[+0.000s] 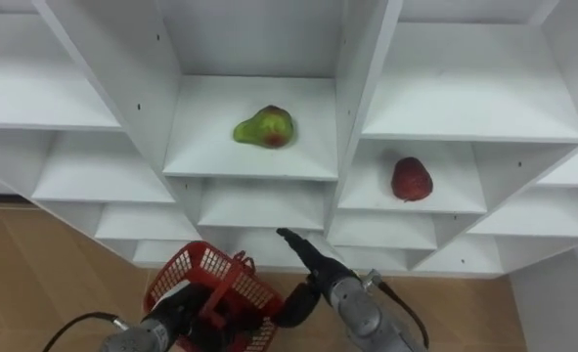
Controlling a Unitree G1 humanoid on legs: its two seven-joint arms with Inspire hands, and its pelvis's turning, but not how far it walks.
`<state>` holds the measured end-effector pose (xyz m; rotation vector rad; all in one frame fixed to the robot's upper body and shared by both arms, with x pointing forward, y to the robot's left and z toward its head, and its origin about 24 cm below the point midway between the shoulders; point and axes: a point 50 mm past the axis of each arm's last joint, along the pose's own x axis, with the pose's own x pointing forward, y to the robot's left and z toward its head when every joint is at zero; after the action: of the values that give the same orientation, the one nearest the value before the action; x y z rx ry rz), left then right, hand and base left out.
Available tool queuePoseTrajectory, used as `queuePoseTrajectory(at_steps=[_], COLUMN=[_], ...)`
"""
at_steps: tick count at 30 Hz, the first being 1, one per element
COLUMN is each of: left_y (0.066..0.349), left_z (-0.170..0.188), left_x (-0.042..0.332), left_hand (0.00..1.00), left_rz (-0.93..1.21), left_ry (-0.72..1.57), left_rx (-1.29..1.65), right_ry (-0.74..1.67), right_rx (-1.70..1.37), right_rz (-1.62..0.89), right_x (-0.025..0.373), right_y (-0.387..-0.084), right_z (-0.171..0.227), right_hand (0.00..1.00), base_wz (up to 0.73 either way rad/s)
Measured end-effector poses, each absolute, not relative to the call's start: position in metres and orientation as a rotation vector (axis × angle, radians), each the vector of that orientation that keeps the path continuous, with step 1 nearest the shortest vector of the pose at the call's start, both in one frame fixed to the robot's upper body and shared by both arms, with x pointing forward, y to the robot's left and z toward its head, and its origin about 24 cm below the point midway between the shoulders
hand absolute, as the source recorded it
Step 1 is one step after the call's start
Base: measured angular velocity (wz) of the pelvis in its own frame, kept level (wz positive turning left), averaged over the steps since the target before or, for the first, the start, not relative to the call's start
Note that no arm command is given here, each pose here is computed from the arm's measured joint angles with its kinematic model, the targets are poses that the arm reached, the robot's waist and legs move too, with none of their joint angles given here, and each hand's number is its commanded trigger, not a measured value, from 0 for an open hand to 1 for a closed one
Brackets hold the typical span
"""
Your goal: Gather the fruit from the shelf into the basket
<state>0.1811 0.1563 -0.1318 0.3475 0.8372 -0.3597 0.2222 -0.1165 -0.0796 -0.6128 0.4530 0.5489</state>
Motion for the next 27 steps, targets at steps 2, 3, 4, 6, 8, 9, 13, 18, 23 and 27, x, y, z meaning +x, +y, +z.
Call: queuePoseTrajectory(at_steps=[2, 3, 4, 6, 8, 9, 13, 18, 23, 27], left_y=[0.158, 0.159, 0.159, 0.162, 0.165, 0.166, 0.173, 0.181, 0.192, 0.194], left_z=[-0.134, -0.136, -0.137, -0.14, -0.141, -0.141, -0.143, -0.148, -0.15, -0.149], left_x=[0.176, 0.172, 0.17, 0.162, 0.159, 0.158, 0.153, 0.135, 0.126, 0.126], left_hand=[1.0, 1.0, 1.0, 1.0, 1.0, 1.0, 1.0, 1.0, 1.0, 1.0], left_rz=[-0.355, -0.353, -0.35, -0.331, -0.315, -0.307, -0.271, -0.225, -0.191, -0.19], left_ry=[0.851, 0.862, 0.868, 0.888, 0.899, 0.902, 0.917, 0.963, 0.988, 0.979], left_rx=[0.345, 0.341, 0.339, 0.325, 0.313, 0.308, 0.285, 0.255, 0.255, 0.264], right_ry=[0.434, 0.431, 0.427, 0.402, 0.381, 0.363, 0.296, 0.183, 0.108, -0.014], right_rx=[-0.609, -0.616, -0.627, -0.655, -0.66, -0.663, -0.65, -0.704, -0.754, -0.751], right_rz=[0.553, 0.559, 0.564, 0.574, 0.572, 0.568, 0.551, 0.509, 0.517, 0.517], right_x=[0.221, 0.217, 0.216, 0.211, 0.213, 0.213, 0.218, 0.222, 0.223, 0.227], right_y=[-0.114, -0.114, -0.114, -0.115, -0.115, -0.115, -0.112, -0.117, -0.118, -0.113], right_z=[-0.077, -0.077, -0.077, -0.074, -0.07, -0.066, -0.053, -0.029, -0.012, 0.015], right_hand=[0.0, 0.0, 0.0, 0.0, 0.0, 0.0, 0.0, 0.0, 0.0, 0.0], base_wz=[0.0, 0.0, 0.0, 0.0, -0.02, 0.0, 0.01, 0.03, -0.01, 0.0])
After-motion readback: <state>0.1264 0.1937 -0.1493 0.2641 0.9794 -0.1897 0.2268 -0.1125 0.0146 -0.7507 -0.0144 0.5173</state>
